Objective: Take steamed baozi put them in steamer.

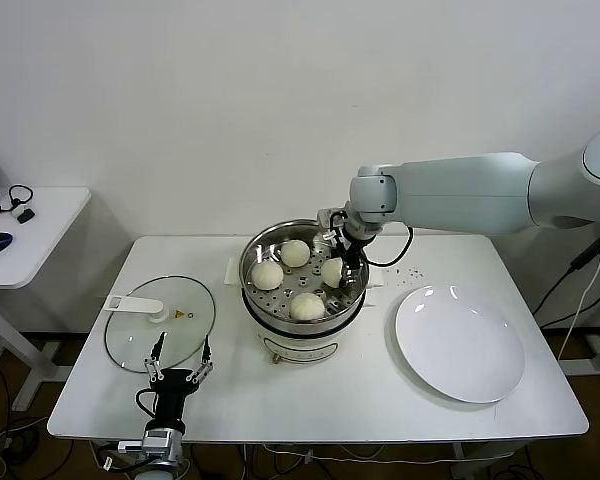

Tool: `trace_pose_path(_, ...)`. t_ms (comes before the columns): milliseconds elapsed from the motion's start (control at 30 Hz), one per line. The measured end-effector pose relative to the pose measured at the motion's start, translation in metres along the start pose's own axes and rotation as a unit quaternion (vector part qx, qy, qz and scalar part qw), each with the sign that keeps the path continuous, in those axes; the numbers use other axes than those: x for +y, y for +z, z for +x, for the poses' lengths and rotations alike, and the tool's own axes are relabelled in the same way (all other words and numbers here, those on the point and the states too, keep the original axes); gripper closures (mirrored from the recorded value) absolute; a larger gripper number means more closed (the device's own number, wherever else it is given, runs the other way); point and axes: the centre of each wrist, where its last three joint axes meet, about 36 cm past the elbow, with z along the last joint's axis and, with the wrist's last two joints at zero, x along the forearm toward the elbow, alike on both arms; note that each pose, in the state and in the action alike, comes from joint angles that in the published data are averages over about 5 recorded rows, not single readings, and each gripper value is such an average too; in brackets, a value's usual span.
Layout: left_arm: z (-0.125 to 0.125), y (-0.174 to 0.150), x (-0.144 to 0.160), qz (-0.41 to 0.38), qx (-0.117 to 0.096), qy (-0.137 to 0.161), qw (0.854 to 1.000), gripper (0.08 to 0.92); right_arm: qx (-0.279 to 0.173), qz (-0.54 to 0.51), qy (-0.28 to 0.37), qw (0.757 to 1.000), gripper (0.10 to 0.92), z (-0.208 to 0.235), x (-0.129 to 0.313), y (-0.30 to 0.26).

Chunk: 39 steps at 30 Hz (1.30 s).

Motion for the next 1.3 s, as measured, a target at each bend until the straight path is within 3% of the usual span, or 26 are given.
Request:
trace_pose_path(200, 0.000, 0.000, 0.000, 0.000, 0.000, 0.000, 1.000, 0.177, -0.003, -0.004, 0.003, 1.000, 0.205, 0.004, -0.003, 0.003)
trace_pose_path(833, 0.002, -0.004, -0.002, -0.002, -0.001, 0.005, 1.000, 0.177, -0.030, -0.054, 0.024, 0.998, 0.200, 0.091, -0.003, 0.065)
trace_pose_path(1067, 0.002, -0.004, -0.004, -0.006, -0.001, 0.009, 1.000, 0.177, -0.069, -0.111, 0.089, 0.987, 0.200, 0.102, 0.024, 0.103)
trace_pose_path(1300, -0.001, -0.005, -0.005, -0.008, 0.000, 0.010, 1.000, 0.177, -0.127, -0.181, 0.185, 0.958, 0.200, 0.095, 0.066, 0.139)
